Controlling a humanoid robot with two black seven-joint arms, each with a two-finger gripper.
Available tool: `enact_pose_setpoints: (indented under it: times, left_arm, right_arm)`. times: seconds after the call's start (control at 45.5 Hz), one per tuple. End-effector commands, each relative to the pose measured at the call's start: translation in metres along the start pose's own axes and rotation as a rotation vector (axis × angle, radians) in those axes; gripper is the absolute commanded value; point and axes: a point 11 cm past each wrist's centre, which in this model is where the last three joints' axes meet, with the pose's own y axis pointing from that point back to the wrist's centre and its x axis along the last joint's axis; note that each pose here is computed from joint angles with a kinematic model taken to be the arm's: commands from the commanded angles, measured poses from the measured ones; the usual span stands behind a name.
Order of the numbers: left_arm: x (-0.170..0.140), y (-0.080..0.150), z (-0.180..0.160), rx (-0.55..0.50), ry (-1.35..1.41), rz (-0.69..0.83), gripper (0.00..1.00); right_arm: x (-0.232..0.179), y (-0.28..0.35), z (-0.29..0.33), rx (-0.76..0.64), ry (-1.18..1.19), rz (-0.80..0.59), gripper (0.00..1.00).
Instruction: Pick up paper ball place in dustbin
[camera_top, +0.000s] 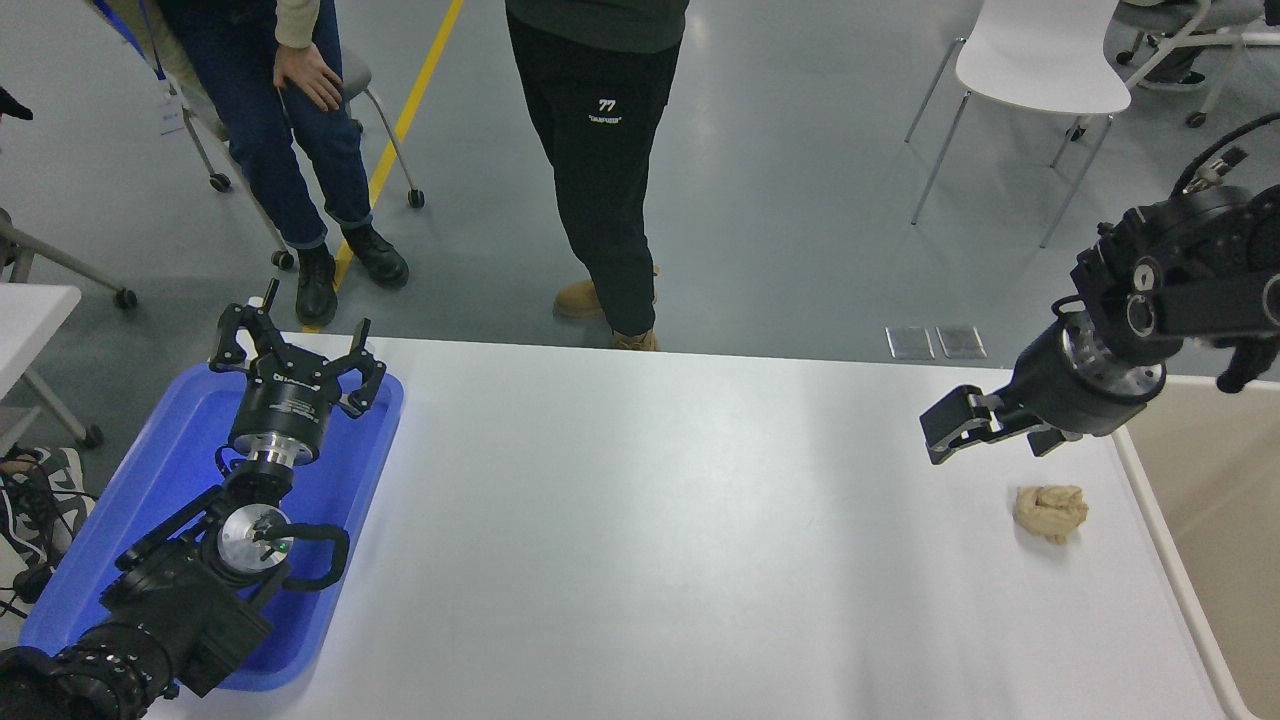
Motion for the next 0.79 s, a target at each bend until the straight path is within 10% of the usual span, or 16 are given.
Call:
enact_pose_setpoints:
  times: [0.0,0.769]
  left_arm:
    - [0.0,0.0,0.0,0.0,0.0,0.0,1.0]
    - [0.0,0.0,0.0,0.0,0.0,0.0,1.0]
  right_arm:
    - [0.004,-0.036,0.072,-0.132,-0.019,0.095,1.0]
    - [-0.072,-0.142,0.127,-0.11,-0.217,0.207,1.0]
